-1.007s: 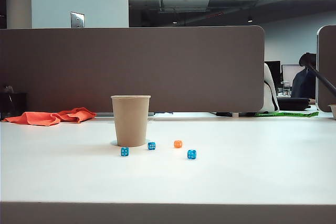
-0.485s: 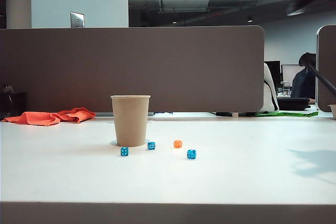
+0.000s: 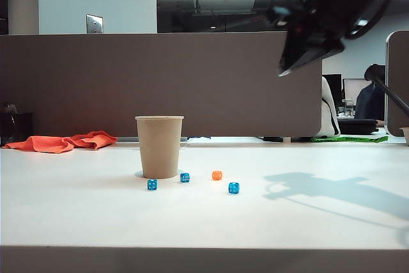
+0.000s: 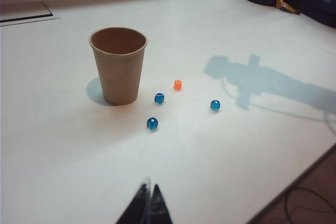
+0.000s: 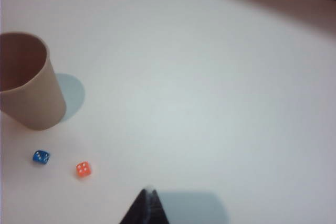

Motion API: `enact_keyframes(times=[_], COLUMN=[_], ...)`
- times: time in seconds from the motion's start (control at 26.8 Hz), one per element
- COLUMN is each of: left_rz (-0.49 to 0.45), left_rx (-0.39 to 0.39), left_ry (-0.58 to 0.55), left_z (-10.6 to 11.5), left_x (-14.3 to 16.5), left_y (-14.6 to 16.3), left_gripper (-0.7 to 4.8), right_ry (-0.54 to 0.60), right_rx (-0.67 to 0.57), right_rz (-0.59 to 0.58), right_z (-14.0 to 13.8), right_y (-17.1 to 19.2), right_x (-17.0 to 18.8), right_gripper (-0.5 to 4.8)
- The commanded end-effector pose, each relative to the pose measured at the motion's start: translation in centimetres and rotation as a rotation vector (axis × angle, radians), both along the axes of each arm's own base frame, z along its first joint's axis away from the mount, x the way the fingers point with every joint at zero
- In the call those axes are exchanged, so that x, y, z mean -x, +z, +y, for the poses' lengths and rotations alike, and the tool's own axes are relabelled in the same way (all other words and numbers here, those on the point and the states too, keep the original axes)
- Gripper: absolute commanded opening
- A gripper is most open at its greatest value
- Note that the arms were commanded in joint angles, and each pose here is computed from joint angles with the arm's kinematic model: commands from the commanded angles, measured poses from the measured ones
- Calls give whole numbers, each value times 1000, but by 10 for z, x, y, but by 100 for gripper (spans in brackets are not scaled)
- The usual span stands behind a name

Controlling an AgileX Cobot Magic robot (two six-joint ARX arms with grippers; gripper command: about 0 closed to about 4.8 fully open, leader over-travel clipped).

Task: Pick up the dice with a different color and drop it into the paper cup.

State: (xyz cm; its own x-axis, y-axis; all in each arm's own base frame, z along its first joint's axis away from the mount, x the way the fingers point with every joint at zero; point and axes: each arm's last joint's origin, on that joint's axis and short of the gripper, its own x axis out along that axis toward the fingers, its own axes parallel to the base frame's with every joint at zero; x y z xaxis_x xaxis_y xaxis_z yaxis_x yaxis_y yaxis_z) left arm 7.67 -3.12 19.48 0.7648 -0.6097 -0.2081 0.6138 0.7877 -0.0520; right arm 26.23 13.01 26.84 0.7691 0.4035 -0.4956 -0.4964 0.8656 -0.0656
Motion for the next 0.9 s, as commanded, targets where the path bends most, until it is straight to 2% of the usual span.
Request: enact_keyframes(times=[0.04,0.22,0.41,0.63,0.78,0.9], left_rz=[-56,-145,-143,-143,-144,-147], left_rx=[-23,-57,-53,-36,-21,-20], left_ry=[-15,-21,-38,-116,-181,-181], left_z=[0,0,-1,-2,-4,-4], left_x=[0,-1,-1,1,2,2], left_y=[4,9,9,9,10,10], left_gripper=[-6,-6,-6,-6,-6,-6], right_ry=[11,12,15,22,23,47], right_rx=[-26,-11,3,21,52,69], right_rz=[-45,-23,4,44,107,176], right_z=[7,14,16,25,31,37], right_y=[1,-13,-22,-25,-21,-18], right_x=[-9,-18,-23,-38,-51,-58], right_gripper=[1,23,22,23,23,23])
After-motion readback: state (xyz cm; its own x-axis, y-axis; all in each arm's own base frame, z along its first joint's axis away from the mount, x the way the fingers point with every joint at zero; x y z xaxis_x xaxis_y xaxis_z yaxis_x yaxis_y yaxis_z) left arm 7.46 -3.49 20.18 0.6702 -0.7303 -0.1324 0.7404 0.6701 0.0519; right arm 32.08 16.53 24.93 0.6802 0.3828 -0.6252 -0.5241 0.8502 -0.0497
